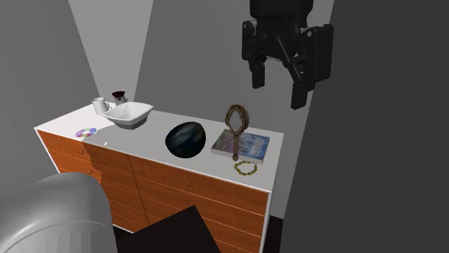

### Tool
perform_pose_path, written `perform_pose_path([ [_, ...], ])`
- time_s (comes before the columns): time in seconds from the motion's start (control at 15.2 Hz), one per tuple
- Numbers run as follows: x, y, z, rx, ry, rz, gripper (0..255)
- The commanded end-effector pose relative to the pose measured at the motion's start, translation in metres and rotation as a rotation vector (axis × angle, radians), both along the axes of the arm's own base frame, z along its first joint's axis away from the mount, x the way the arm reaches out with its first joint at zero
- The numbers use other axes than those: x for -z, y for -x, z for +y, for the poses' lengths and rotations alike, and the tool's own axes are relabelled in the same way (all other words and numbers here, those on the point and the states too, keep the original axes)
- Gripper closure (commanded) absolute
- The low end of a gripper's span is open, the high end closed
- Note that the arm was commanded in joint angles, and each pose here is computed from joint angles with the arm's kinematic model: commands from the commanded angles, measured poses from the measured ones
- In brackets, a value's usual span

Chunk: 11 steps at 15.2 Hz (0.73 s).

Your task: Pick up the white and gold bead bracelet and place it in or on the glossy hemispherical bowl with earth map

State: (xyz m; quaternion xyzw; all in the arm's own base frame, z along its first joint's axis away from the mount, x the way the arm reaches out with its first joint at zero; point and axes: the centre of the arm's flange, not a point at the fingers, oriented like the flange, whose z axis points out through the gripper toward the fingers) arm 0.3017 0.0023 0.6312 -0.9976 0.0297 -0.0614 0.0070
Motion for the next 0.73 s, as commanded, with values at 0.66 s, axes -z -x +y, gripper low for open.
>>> perform_pose_path([
  [0.66,0.102,-0.065,0.057,0.041,-0.038,0.061,0],
])
